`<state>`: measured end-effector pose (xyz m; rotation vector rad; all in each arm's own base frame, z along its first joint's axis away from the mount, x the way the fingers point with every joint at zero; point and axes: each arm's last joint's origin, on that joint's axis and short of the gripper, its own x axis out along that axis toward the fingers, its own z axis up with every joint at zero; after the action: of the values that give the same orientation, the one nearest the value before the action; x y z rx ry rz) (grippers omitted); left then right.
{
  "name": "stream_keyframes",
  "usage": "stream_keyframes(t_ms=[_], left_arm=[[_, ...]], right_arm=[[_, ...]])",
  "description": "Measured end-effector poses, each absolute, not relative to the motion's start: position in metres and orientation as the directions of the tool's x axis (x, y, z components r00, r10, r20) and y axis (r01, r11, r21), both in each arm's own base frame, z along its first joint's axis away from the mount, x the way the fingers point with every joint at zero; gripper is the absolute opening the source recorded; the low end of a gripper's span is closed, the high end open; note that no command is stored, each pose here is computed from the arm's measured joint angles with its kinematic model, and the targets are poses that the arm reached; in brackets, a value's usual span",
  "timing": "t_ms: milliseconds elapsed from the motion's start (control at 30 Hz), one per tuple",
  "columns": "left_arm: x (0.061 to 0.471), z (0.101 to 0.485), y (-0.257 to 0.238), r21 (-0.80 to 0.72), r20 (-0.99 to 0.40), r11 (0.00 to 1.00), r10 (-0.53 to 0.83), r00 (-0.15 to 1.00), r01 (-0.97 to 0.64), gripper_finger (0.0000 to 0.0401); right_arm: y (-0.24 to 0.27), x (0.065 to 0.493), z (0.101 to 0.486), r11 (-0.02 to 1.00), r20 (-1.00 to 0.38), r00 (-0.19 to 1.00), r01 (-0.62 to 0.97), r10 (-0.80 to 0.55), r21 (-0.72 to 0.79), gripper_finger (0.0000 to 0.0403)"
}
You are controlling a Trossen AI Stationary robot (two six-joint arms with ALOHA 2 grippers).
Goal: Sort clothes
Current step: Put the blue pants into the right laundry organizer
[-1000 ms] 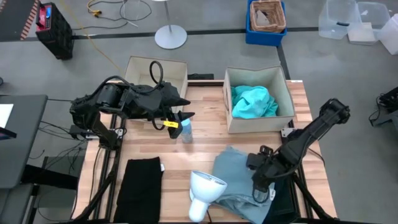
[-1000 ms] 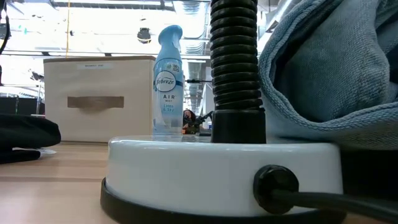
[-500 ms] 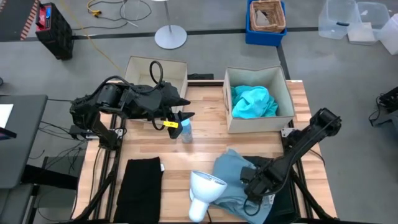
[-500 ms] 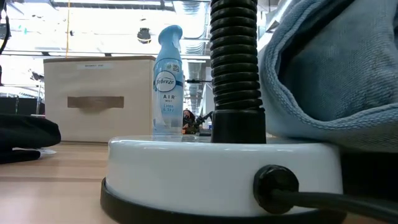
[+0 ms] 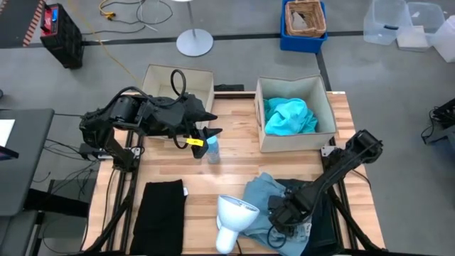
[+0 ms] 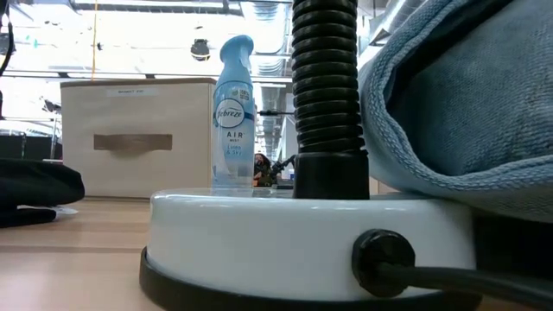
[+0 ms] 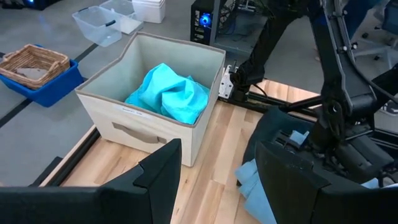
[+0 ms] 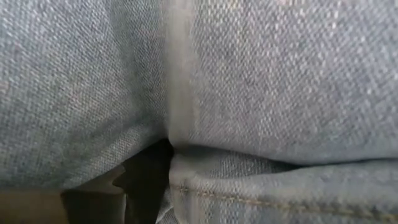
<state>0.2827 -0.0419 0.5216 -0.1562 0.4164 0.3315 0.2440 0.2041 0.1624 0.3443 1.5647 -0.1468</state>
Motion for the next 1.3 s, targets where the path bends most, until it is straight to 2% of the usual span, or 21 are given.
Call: stream_keyframes(t_ms=[167,433,600,767,1000,1300], left_arm=[[0.283,0.521,-0.042,-0.081,-0.421,0.935,0.283,0.862,-0.347,0.0198],[0.283,0.522,-0.042,-0.081,-0.421,0.934,0.284,0.862,-0.347,0.0198],[0.283,0.521,-0.042,-0.080,-0.421,0.934,0.284,0.862,-0.347,0.0198],[0.283,0.522,-0.042,-0.080,-0.420,0.934,0.286,0.861,-0.349,0.0198],[0.283,0.522,-0.042,-0.081,-0.419,0.934,0.286,0.862,-0.349,0.0198],[0.283,0.522,-0.040,-0.081,-0.420,0.931,0.292,0.859,-0.356,0.0198]], right_arm=[[0.195,0.249,0.167,0.942,-0.988,0.021,0.300,0.151,0.150,0.0239],[0.192,0.252,0.168,0.941,-0.988,0.031,0.301,0.153,0.155,0.0054],[0.192,0.252,0.170,0.941,-0.988,0.038,0.303,0.148,0.153,0.0052],[0.187,0.248,0.192,0.940,-0.989,0.096,0.312,0.116,0.140,0.0052],[0.163,0.224,0.253,0.911,-0.954,0.297,0.380,0.043,0.159,0.0051],[0.129,0.185,0.316,0.882,-0.834,0.549,0.367,0.052,0.296,0.0048]])
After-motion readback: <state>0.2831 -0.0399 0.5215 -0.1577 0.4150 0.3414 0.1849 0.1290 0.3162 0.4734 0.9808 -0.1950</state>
